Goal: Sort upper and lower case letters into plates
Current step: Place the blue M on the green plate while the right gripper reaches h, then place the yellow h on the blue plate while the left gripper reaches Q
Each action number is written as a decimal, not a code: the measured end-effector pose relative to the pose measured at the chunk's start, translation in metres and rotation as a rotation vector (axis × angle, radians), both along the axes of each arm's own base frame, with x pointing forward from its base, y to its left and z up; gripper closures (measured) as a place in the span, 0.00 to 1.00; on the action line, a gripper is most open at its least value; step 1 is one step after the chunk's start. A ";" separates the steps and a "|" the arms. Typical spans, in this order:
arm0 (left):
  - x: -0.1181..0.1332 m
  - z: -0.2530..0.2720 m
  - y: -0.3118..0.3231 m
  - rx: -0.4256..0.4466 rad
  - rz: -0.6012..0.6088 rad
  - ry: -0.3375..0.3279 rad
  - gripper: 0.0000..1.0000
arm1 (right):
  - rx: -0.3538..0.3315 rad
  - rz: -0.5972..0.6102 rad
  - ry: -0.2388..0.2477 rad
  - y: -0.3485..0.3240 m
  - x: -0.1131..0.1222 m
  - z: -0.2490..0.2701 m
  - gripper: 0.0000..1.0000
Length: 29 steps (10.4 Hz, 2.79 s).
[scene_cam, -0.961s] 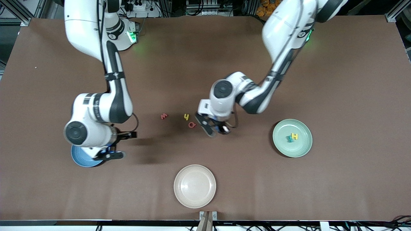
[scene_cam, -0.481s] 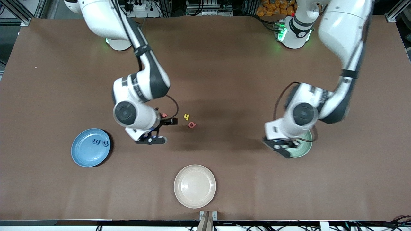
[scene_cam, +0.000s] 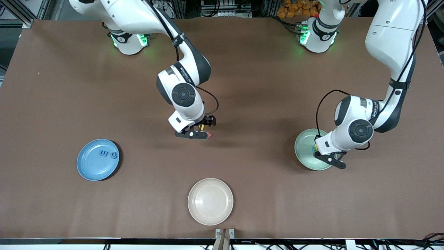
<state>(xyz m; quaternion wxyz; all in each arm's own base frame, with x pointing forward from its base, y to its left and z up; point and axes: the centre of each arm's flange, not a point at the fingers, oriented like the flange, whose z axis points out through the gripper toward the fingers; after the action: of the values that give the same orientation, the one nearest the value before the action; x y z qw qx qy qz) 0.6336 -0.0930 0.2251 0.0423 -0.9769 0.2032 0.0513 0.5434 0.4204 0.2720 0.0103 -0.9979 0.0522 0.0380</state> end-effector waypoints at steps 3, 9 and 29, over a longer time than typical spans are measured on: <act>0.002 0.033 -0.012 -0.004 0.053 -0.057 0.23 | -0.004 -0.093 -0.019 -0.014 -0.010 -0.044 0.00; 0.024 0.095 -0.019 -0.024 -0.061 -0.163 0.00 | -0.007 -0.136 -0.024 -0.011 -0.031 -0.090 0.00; -0.013 0.163 -0.203 -0.093 0.421 -0.165 0.00 | -0.001 -0.168 -0.058 -0.130 0.059 -0.022 0.74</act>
<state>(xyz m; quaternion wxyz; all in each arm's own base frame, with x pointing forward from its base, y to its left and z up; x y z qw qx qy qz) 0.6206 -0.2965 0.3886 0.0018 -0.9995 -0.0073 -0.0304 0.6020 0.2901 0.2501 0.0144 -0.9907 0.1352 0.0082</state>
